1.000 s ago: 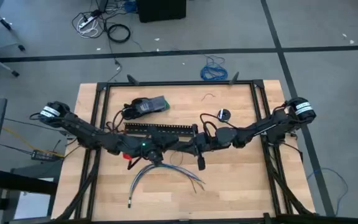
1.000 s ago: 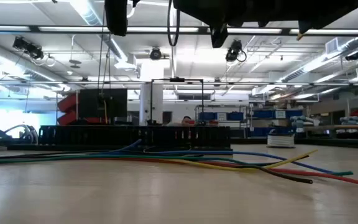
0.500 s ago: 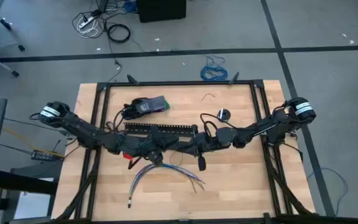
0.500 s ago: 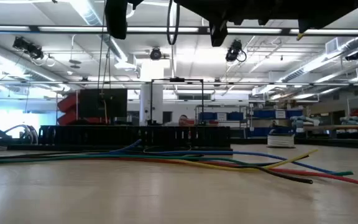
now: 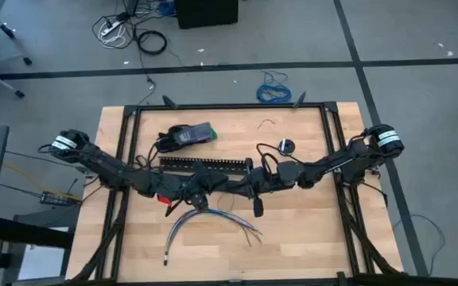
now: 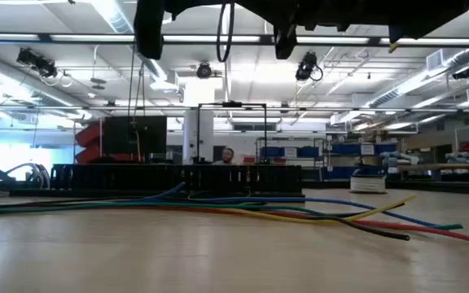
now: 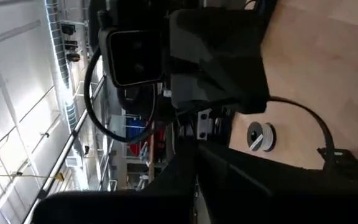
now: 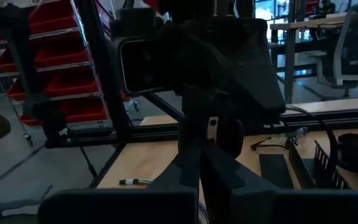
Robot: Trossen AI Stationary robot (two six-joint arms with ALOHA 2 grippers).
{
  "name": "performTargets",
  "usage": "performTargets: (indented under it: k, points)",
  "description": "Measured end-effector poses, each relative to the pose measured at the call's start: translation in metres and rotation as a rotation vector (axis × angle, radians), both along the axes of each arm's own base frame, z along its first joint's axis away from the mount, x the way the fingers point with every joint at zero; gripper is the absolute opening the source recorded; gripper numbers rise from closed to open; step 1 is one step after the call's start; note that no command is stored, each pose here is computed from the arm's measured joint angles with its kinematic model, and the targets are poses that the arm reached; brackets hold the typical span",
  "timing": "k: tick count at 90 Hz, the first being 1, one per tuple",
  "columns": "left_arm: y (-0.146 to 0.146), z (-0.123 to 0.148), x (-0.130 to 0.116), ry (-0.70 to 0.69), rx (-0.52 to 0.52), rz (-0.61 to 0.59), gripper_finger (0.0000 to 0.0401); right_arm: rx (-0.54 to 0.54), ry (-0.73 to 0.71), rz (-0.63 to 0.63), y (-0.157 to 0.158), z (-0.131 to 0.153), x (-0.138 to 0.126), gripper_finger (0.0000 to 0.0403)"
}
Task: Ziptie cables
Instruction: Wrap the right black zip tie on the cables
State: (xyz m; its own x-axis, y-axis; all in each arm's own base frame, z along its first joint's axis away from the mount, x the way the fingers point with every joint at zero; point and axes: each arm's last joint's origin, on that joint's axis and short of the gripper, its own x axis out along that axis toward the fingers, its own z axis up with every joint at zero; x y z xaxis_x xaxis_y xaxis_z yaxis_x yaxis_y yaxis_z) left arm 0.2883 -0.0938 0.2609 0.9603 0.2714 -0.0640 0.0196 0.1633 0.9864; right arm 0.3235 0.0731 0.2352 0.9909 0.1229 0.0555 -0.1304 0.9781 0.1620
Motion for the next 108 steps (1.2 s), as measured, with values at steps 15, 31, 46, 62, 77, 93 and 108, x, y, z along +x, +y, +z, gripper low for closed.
performTargets:
  k: [15,31,46,62,77,93,108]
  points:
    - [0.0,0.0,0.0,0.017,0.076,-0.005,0.0,0.034,0.003,-0.001,-0.001,0.0,0.0,0.0]
    - [0.0,0.0,0.0,0.029,0.114,-0.002,0.0,0.055,-0.003,-0.006,-0.003,0.001,0.001,0.0]
    - [0.0,-0.001,0.0,0.043,0.121,0.014,0.0,0.071,-0.008,0.001,-0.004,0.002,0.001,0.0]
    - [0.0,-0.001,-0.001,0.045,0.123,0.013,0.0,0.078,-0.007,0.002,-0.008,0.002,0.002,0.0]
    - [-0.001,-0.001,-0.001,0.049,0.137,0.014,0.0,0.08,-0.006,0.004,-0.013,0.002,0.003,0.0]
    - [-0.001,-0.002,-0.001,0.064,0.168,0.03,0.0,0.102,-0.002,0.024,-0.014,0.002,0.003,0.0]
    - [-0.001,-0.003,-0.001,0.089,0.206,0.026,0.0,0.106,-0.002,0.031,-0.014,0.002,0.003,0.0]
